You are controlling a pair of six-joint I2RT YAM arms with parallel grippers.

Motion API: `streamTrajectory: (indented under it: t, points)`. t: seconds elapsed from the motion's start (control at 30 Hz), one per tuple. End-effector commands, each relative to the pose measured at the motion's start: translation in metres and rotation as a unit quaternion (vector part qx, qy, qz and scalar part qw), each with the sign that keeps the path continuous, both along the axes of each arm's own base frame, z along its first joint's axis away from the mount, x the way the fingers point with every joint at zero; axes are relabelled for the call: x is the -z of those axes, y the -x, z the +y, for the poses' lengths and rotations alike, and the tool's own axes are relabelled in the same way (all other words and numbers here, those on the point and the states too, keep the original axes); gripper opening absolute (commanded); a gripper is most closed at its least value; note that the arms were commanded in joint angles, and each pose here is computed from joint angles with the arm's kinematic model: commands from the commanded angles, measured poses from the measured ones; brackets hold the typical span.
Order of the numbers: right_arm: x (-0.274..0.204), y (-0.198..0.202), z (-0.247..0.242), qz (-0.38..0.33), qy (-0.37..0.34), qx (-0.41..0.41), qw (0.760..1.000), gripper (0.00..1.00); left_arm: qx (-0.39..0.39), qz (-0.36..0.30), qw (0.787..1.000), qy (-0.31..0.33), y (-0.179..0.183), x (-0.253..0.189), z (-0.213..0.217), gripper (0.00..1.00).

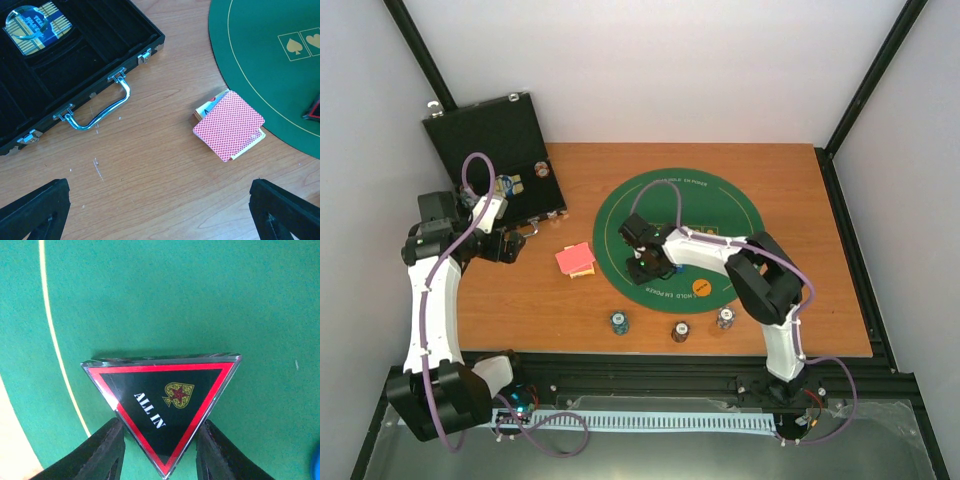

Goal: Distribute texas hold em gaming equipment

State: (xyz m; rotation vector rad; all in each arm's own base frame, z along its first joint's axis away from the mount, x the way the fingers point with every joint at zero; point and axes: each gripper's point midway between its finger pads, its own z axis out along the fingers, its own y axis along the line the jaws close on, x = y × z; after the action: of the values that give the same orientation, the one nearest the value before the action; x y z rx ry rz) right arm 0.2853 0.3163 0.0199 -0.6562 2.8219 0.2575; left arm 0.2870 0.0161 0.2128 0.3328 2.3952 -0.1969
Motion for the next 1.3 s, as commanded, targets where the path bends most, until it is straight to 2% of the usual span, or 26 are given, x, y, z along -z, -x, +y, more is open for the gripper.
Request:
streamTrajectory:
  t: [0.0, 0.23, 0.6, 0.7, 0.77, 0.8, 0.93, 1.1, 1.27]
  points:
    - [0.017, -0.016, 0.02, 0.001, 0.006, -0.027, 1.0, 0.41, -0.01, 0.001, 1.0, -0.01, -0.003, -0.009, 0.006, 1.0]
    - [0.013, -0.039, 0.051, -0.007, -0.008, -0.043, 0.999, 0.41, -0.012, 0.013, 1.0, -0.018, -0.005, -0.005, 0.01, 1.0]
    - [-0.003, -0.066, 0.098, -0.02, -0.047, -0.053, 0.997, 0.42, 0.014, 0.022, 1.0, 0.003, 0.003, -0.007, -0.002, 1.0]
    - [-0.014, -0.069, 0.099, -0.029, -0.052, -0.048, 0.997, 0.45, 0.02, 0.024, 1.0, 0.003, 0.006, -0.005, -0.004, 1.0]
    - [-0.023, -0.07, 0.096, -0.038, -0.054, -0.045, 0.997, 0.51, 0.023, 0.026, 0.999, 0.004, 0.008, -0.003, -0.005, 1.0]
    - [-0.025, -0.07, 0.094, -0.039, -0.053, -0.043, 0.997, 0.57, 0.024, 0.027, 0.999, 0.005, 0.009, -0.003, -0.006, 1.0]
    - [-0.041, -0.065, 0.072, -0.048, -0.052, -0.026, 0.997, 0.67, 0.026, 0.024, 0.999, 0.005, 0.012, -0.006, -0.007, 1.0]
    - [-0.074, -0.06, 0.024, -0.067, -0.071, 0.018, 0.995, 0.68, 0.03, 0.015, 0.999, 0.008, 0.013, -0.012, -0.01, 1.0]
    - [-0.081, -0.052, -0.049, -0.072, -0.05, 0.093, 0.992, 0.66, 0.03, 0.016, 0.999, 0.013, 0.012, -0.014, -0.011, 1.0]
